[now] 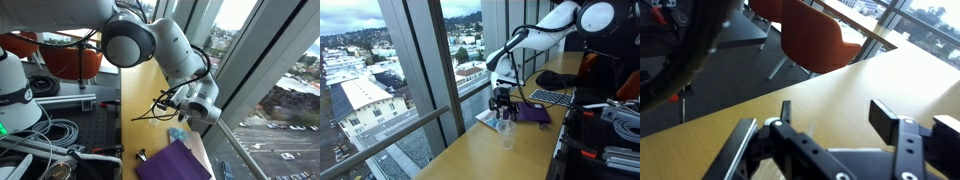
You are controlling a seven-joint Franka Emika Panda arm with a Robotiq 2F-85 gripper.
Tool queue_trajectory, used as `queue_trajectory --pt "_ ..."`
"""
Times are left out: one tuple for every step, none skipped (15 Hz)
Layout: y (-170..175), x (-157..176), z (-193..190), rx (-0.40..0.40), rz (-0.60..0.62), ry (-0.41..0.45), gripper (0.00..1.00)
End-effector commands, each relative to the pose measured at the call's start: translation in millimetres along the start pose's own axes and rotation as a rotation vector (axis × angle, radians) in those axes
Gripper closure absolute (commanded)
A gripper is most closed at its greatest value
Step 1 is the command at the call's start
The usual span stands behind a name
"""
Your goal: Put the straw into the cup through the lid
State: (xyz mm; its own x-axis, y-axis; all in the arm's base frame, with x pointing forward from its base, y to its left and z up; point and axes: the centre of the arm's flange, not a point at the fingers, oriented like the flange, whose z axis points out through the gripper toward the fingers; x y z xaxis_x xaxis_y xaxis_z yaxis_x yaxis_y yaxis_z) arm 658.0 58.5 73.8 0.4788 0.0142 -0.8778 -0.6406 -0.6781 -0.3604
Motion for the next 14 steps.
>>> queue_trajectory --pt "-38.1 -52.5 20.6 -0.161 -0.029 0.024 0.0" --pt "-46.0 -65.4 26.6 -0.205 -0.035 0.03 0.0" --pt "-55.3 -81.2 35.2 -0.258 -0.038 0.039 0.0" --pt "-64.4 -96.8 43.4 -0.313 -0.044 0.043 0.0" --pt "-75.3 -112.6 50.4 -0.37 -0.047 0.048 0.0" --pt "-85.7 -128.3 55.6 -0.428 -0.054 0.056 0.0" --pt "-93.5 -144.0 61.1 -0.483 -0.065 0.076 0.0" --pt "-100.5 -161.3 64.0 -0.536 -0.09 0.095 0.0" --pt "-102.9 -176.9 72.6 -0.586 -0.112 0.123 0.0" --pt "-101.8 -192.4 75.0 -0.635 -0.132 0.152 0.0" --pt "-98.3 -206.0 79.7 -0.684 -0.149 0.178 0.0" --pt "-90.1 -218.7 84.7 -0.732 -0.167 0.203 0.0" --pt "-84.3 -226.8 88.0 -0.781 -0.182 0.231 0.0" --pt "-76.8 -231.6 92.5 -0.828 -0.198 0.263 0.0"
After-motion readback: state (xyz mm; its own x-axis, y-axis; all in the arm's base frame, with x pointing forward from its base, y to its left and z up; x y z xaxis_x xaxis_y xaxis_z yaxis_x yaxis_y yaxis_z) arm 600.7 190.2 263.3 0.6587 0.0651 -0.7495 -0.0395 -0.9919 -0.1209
